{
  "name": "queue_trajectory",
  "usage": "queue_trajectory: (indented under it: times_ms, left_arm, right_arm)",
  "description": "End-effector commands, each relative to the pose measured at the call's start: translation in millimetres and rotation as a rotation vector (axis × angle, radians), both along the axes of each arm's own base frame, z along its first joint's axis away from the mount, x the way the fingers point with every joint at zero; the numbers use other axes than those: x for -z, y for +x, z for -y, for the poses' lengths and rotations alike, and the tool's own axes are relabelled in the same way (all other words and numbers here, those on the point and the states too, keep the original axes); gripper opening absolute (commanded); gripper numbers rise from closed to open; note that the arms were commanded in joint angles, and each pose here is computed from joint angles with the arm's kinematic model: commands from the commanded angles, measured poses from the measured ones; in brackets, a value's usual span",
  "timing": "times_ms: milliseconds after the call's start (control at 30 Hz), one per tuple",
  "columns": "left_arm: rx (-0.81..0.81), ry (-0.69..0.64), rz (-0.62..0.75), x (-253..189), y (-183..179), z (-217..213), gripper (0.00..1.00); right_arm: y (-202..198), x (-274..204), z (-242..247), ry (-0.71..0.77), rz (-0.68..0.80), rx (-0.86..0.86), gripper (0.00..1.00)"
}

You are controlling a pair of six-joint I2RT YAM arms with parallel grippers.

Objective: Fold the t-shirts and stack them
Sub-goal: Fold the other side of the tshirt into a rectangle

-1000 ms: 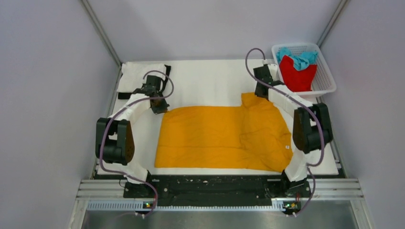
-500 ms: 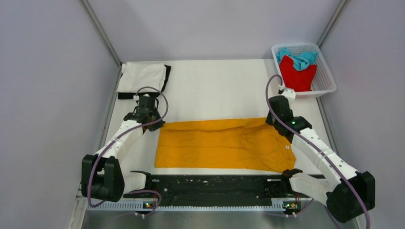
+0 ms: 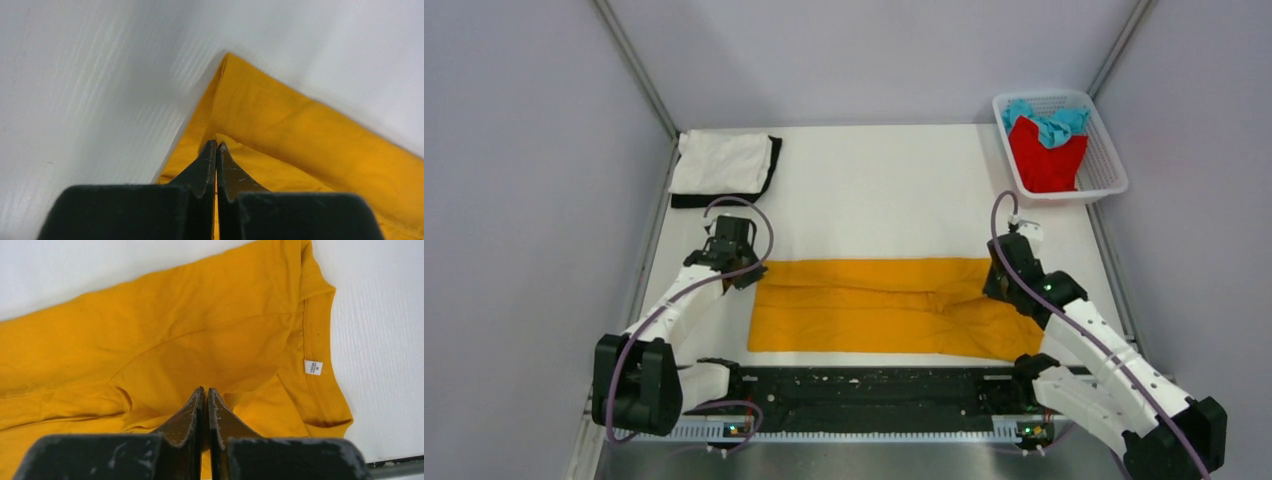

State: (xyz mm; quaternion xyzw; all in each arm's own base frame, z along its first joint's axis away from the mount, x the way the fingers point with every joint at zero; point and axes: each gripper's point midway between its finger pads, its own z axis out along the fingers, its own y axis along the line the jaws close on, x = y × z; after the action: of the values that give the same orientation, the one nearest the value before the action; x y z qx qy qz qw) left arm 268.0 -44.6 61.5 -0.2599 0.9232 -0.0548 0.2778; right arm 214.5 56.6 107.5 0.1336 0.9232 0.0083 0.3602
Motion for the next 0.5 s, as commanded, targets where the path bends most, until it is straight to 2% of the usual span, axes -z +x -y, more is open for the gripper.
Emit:
queue_trajectory:
  times_ms: [0, 67, 100, 167, 233, 300, 367, 467]
  left_arm:
    - [-0.03, 0.02, 0.04, -7, 4, -5, 0.0]
    - [-0.045, 0.026, 0.022, -5, 0, -7, 0.03]
    - [-0.054, 0.03, 0.016, -5, -2, -9, 0.08]
    - [-0.067, 0.043, 0.006, -6, -6, -12, 0.22]
    - [-0.083, 0.063, 0.004, -12, -12, -17, 0.39]
    - [-0.124, 0.093, 0.0, -20, -21, -26, 0.6]
    - [-0.165, 0.099, 0.029, -34, -24, -32, 0.76]
    - [-0.128, 0.044, 0.104, -57, -16, -21, 0.86]
  right_arm:
    - [-17, 7, -4, 0.008, -0.09, 0.018, 0.07]
    - [-31, 10, -5, 0.008, -0.15, 0.045, 0.16]
    - [-39, 12, -6, 0.01, -0.177, 0.056, 0.17]
    - [-56, 14, -6, 0.012, -0.226, 0.072, 0.17]
    - [-72, 15, -6, 0.023, -0.263, 0.071, 0.23]
    - [-86, 14, -3, 0.038, -0.28, 0.079, 0.34]
    - [-88, 9, -3, 0.068, -0.245, 0.069, 0.46]
    - [-74, -6, -17, 0.144, -0.152, 0.017, 0.68]
